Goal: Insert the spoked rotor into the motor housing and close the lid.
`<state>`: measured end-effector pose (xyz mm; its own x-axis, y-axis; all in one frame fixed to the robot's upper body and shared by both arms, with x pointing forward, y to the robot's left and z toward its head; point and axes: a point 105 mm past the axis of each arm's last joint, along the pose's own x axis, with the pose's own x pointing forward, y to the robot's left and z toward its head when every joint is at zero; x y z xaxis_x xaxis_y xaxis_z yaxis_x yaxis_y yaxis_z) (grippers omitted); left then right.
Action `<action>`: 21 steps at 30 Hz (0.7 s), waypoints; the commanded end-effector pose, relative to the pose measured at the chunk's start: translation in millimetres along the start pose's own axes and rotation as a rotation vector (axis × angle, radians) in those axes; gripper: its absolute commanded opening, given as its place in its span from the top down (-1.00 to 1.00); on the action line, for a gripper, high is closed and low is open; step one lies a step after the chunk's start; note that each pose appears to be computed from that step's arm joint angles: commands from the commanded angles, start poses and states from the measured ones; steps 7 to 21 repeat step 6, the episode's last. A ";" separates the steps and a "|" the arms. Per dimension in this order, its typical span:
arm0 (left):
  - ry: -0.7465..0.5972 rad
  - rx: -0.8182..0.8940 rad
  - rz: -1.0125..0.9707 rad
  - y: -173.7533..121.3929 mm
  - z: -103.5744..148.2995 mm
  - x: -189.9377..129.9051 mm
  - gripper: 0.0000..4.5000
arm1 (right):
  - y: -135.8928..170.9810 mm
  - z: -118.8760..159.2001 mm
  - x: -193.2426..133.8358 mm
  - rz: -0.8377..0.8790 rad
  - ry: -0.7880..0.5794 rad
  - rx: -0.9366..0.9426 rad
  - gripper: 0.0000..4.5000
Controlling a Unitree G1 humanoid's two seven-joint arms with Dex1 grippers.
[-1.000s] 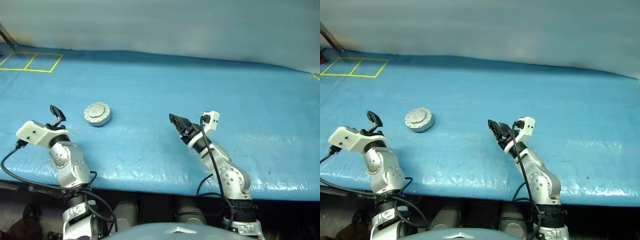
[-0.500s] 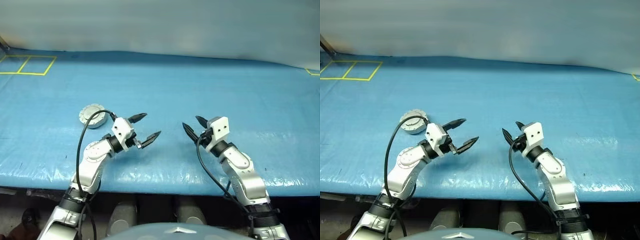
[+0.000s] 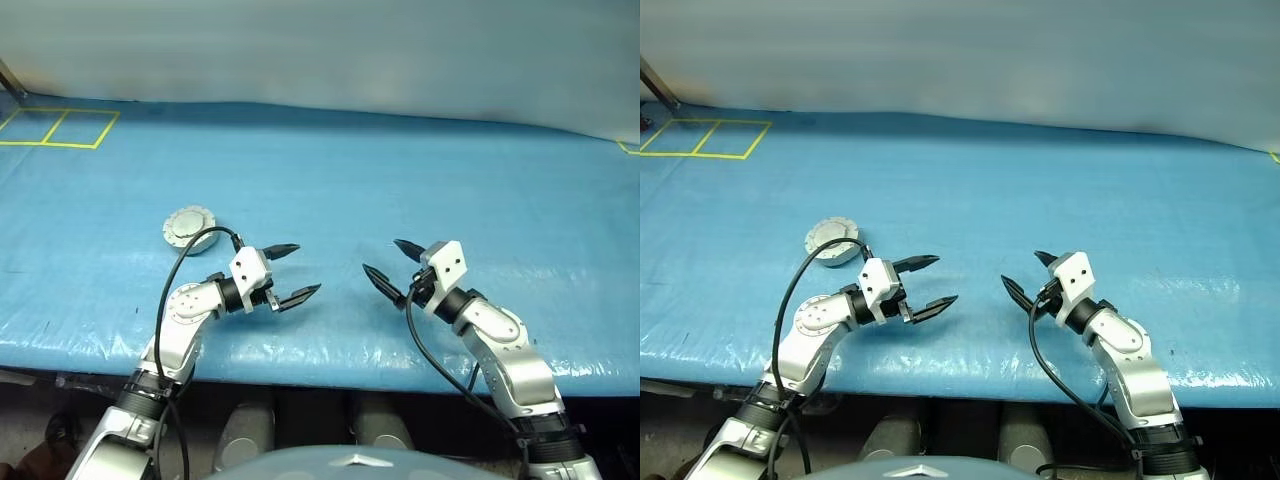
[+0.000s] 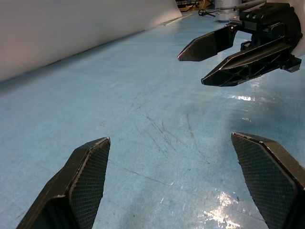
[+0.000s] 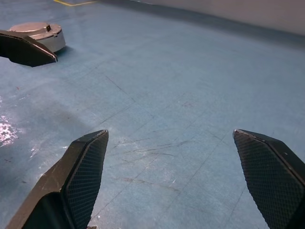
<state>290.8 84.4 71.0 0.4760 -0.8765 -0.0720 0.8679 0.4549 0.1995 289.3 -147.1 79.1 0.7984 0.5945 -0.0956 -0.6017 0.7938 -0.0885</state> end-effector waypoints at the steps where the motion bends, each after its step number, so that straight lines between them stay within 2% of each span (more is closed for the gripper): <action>1: -0.028 0.040 0.014 7.1 6.8 -0.9 -0.97 | 0.3 12.4 2.4 0.003 -0.035 -0.023 -0.96; 21: -0.025 0.040 0.021 7.5 1.9 -1.7 -0.97 | -0.7 11.2 1.4 -0.008 -0.025 -0.035 -0.96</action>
